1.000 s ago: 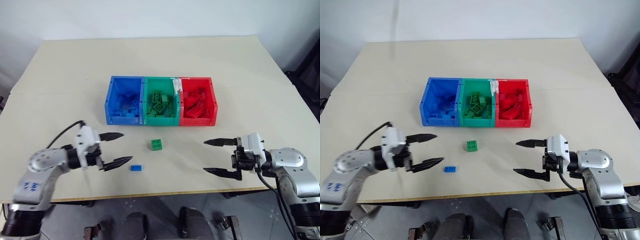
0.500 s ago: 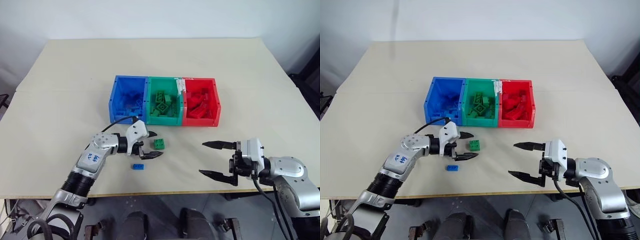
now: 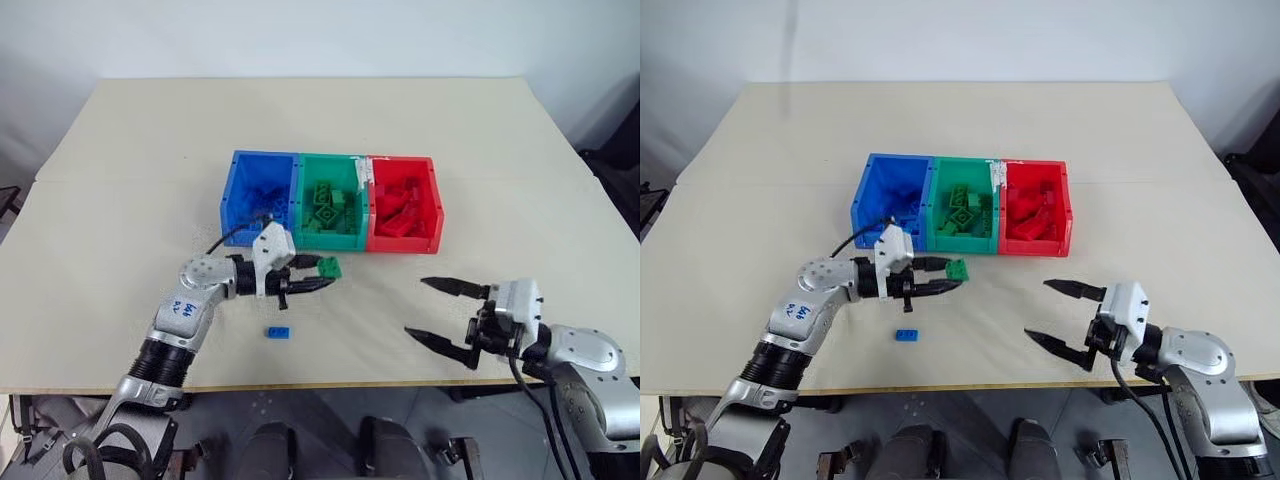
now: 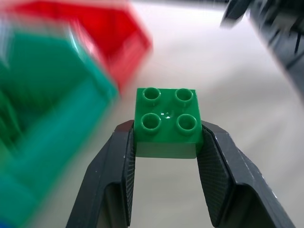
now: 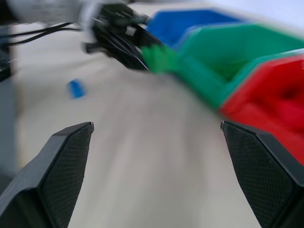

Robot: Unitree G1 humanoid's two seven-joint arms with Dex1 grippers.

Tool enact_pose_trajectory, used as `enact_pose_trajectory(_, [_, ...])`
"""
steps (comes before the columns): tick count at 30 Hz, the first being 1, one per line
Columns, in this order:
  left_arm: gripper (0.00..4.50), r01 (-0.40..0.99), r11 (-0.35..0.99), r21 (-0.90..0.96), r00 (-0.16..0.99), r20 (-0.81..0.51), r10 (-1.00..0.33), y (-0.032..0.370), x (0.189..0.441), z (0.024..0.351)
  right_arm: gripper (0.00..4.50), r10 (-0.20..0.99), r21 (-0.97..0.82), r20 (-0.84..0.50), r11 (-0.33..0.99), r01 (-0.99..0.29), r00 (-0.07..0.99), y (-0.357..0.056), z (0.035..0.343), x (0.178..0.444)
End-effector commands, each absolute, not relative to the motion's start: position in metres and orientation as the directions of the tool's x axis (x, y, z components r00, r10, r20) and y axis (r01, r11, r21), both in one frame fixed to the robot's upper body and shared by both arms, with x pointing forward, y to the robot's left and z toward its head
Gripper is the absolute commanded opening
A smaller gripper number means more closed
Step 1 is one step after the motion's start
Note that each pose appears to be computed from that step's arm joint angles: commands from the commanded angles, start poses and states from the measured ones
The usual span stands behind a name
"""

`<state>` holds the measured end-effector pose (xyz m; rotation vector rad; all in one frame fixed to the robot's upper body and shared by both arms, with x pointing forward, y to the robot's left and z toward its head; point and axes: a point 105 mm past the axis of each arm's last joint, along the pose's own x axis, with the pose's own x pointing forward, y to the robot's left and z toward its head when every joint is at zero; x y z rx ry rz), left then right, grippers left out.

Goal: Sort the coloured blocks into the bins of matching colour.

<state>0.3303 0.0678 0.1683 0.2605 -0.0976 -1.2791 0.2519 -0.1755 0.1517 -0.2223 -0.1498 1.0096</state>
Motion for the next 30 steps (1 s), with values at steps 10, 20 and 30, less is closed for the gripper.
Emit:
enact_pose_trajectory(10, [1.82,0.773,0.529,0.350,0.544,0.064,-0.837,0.063,0.406,0.224,4.50,0.658,-0.313,0.166,0.742,-0.593,0.735,-0.210,0.181,0.271])
enact_pose_trajectory(20, [4.48,0.735,0.535,0.418,0.527,0.146,-0.837,0.117,0.380,0.232,4.50,0.751,-0.332,0.159,0.652,-0.682,0.640,-0.195,0.181,0.276])
enact_pose_trajectory(30, [4.48,0.694,0.621,0.363,0.663,0.014,-0.749,0.250,0.296,0.177,4.50,0.947,-0.352,-0.009,0.296,-0.888,0.320,-0.147,0.159,0.273])
